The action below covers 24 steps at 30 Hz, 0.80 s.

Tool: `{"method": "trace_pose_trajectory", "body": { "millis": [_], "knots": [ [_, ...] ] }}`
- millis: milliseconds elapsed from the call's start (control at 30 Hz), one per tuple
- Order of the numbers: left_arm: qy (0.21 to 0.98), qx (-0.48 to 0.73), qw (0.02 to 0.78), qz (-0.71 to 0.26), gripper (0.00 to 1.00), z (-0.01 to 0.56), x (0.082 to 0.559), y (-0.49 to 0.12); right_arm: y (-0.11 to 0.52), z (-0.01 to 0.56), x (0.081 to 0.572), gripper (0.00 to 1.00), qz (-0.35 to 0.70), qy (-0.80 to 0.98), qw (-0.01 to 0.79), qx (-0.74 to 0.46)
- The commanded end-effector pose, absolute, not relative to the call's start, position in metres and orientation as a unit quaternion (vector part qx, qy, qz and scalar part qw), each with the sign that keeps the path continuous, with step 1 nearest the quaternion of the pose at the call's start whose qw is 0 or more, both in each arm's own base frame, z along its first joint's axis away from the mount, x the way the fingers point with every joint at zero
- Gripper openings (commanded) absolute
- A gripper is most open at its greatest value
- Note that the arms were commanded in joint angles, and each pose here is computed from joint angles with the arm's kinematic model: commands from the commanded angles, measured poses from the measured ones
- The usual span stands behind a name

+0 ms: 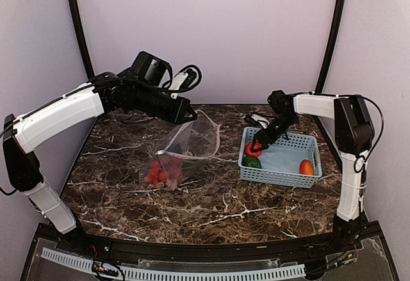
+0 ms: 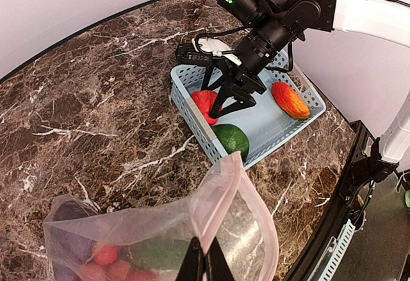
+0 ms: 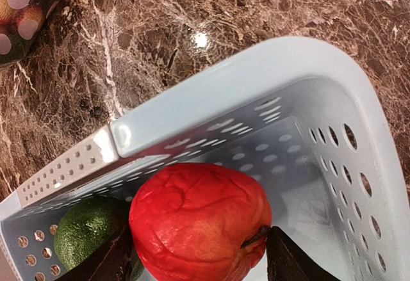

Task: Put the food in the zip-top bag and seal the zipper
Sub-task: Pick up the fake fruit from the bin.

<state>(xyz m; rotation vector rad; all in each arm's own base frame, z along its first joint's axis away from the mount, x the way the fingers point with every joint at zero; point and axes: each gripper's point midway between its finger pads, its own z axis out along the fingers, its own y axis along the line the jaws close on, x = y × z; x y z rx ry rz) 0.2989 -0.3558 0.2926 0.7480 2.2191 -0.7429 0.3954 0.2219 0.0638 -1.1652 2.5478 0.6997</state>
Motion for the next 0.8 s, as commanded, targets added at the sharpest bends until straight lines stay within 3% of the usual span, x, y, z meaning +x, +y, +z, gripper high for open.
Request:
{"method": "trace_pose_trajectory", "body": {
  "millis": [0, 367, 767],
  "knots": [
    [0.845, 0.287, 0.338, -0.299, 0.01, 0.295, 0.298, -0.362, 0.225, 0.059, 0.395, 0.62, 0.247, 0.872, 0.120, -0.404],
    [0.844, 0.286, 0.337, -0.304, 0.01, 0.295, 0.296, -0.362, 0.215, 0.088, 0.393, 0.43, 0.216, 0.871, 0.156, -0.414],
    [0.846, 0.282, 0.337, -0.304, 0.01, 0.292, 0.296, -0.361, 0.209, 0.108, 0.389, 0.39, 0.197, 0.867, 0.180, -0.421]
  ]
}}
